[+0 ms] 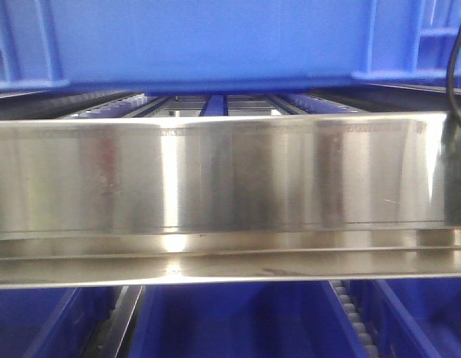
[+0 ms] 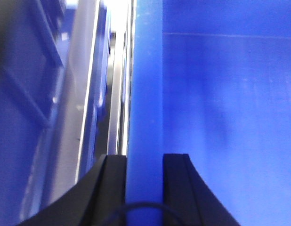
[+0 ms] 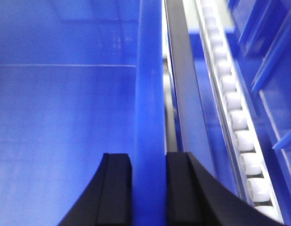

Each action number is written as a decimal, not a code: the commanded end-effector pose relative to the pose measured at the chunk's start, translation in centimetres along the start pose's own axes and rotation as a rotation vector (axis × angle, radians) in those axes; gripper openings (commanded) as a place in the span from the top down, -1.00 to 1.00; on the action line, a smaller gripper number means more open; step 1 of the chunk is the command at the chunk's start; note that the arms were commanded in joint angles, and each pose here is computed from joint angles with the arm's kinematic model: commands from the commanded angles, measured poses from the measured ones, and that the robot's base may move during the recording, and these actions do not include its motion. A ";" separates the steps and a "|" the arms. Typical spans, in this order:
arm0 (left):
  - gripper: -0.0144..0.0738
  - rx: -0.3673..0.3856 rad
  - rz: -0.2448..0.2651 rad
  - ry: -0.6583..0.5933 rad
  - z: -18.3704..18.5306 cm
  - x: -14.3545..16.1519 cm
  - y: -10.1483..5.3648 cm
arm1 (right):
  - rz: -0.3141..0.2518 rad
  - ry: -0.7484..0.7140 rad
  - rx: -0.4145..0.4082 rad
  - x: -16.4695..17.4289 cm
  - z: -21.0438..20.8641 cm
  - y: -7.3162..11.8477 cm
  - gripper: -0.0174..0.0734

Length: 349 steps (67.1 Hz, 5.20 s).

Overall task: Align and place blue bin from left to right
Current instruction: 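Close both grippers on the bin's side walls, then lift the large blue bin up off the rack with both grippers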

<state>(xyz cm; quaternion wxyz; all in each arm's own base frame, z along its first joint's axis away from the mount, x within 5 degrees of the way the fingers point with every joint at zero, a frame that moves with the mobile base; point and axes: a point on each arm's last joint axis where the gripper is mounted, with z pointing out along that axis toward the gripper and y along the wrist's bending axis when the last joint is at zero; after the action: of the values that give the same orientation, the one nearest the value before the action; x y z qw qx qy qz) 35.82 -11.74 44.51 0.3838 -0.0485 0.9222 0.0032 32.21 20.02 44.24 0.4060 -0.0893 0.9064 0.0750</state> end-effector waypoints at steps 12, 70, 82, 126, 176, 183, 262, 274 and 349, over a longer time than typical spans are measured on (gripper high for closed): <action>0.92 0.049 -0.025 -0.137 -5.2 -0.6 0.5 | 0.030 -0.142 -0.030 -0.9 -5.4 0.0 0.79; 0.92 0.098 -0.010 -0.142 -12.0 9.1 -0.7 | 0.044 -0.169 -0.048 7.9 -11.7 1.6 0.79; 0.92 0.112 0.014 -0.159 -12.4 9.9 -1.6 | 0.048 -0.179 -0.055 8.6 -12.7 1.4 0.79; 0.92 0.125 0.001 -0.141 -12.3 10.3 -1.9 | 0.028 -0.194 -0.094 9.4 -11.8 2.1 0.79; 0.92 0.115 0.005 -0.163 -13.0 10.7 -0.7 | 0.027 -0.197 -0.099 9.3 -11.8 2.2 0.79; 0.92 0.115 0.005 -0.163 -13.0 10.7 -0.7 | 0.027 -0.197 -0.099 9.3 -11.8 2.2 0.79; 0.92 0.115 0.005 -0.163 -13.0 10.7 -0.7 | -0.038 -0.194 -0.089 9.4 -11.8 2.2 0.79; 0.92 0.115 0.005 -0.163 -13.0 10.7 -0.7 | -0.053 -0.199 -0.093 9.4 -11.8 2.2 0.79; 0.92 0.115 0.005 -0.163 -13.0 10.7 -0.7 | -0.053 -0.199 -0.093 9.4 -11.8 2.2 0.79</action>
<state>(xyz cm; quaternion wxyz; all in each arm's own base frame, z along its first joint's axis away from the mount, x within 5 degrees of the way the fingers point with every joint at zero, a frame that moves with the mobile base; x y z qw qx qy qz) 19.42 -13.03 45.28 0.4335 -0.0431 0.9001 0.0034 17.24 17.81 43.96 0.4516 -0.0999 0.8845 0.0611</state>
